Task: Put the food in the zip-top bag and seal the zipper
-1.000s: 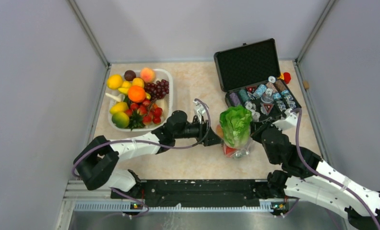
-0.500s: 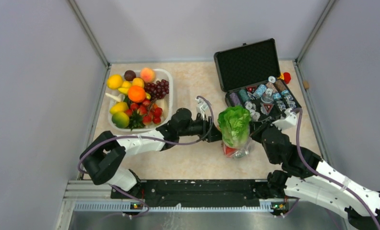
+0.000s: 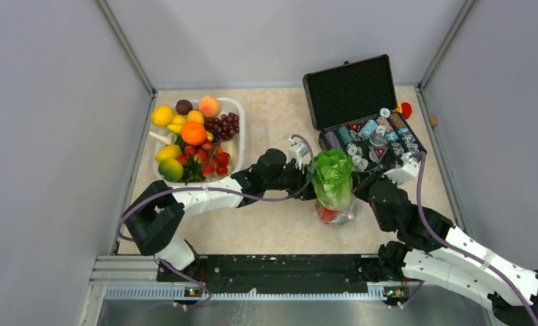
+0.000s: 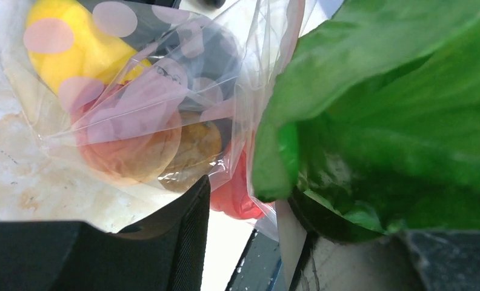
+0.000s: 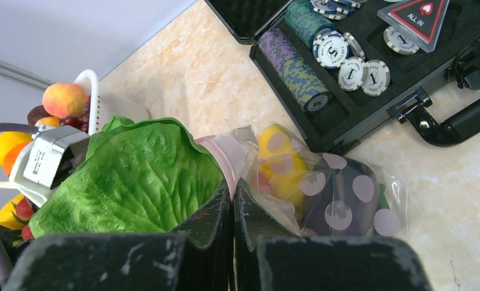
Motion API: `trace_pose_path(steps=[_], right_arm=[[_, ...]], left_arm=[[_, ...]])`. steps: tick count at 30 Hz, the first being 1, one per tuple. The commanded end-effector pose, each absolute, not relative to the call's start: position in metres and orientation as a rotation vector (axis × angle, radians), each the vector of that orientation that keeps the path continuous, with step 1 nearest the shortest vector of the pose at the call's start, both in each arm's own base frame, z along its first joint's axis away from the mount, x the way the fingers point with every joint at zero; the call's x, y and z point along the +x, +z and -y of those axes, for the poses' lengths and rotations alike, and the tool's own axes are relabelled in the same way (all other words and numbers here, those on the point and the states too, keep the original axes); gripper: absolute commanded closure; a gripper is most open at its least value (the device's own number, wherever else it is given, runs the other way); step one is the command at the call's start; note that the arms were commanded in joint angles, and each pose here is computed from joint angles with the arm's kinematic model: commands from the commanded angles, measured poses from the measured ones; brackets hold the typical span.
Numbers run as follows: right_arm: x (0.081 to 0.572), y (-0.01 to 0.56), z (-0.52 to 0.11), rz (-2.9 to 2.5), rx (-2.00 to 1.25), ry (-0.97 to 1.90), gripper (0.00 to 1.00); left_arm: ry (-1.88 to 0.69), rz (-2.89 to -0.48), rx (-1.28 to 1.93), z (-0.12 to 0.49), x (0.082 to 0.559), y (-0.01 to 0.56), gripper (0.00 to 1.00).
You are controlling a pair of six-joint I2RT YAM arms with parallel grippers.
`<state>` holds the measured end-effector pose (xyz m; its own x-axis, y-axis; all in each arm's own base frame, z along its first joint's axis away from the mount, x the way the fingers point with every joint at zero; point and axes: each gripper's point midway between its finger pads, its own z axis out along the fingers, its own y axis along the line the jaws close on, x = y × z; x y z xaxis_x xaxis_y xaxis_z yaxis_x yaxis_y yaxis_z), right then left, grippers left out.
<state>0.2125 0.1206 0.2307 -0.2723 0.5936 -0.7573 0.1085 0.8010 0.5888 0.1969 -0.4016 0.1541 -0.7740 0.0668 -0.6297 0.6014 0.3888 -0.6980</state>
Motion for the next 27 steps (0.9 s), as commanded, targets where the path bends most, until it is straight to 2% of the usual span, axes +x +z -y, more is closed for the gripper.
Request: trace_pose_path(steps=[1,9,12,16,27], right_arm=[[0.218,0.255,-0.120,-1.739,0.588,0.564,1.00],[0.217,0.256,-0.119,-1.734,0.592,0.566,1.00],[0.218,0.256,-0.120,-1.733,0.591,0.572,1.00],[0.219,0.256,-0.124,-1.732,0.583,0.583,1.00],[0.222,0.279,-0.149,-1.765,0.383,0.594,1.00]], left_arm=[[-1.271,-2.135,0.636,0.406,0.200,0.157,0.57],[-1.348,-2.084,0.680,0.409,0.189,0.170,0.64],[-1.346,-2.076,0.684,0.412,0.191,0.174,0.74],[-1.324,-2.061,0.712,0.411,0.193,0.181,1.00],[-1.112,-1.932,0.746,0.384,0.217,0.250,1.00]])
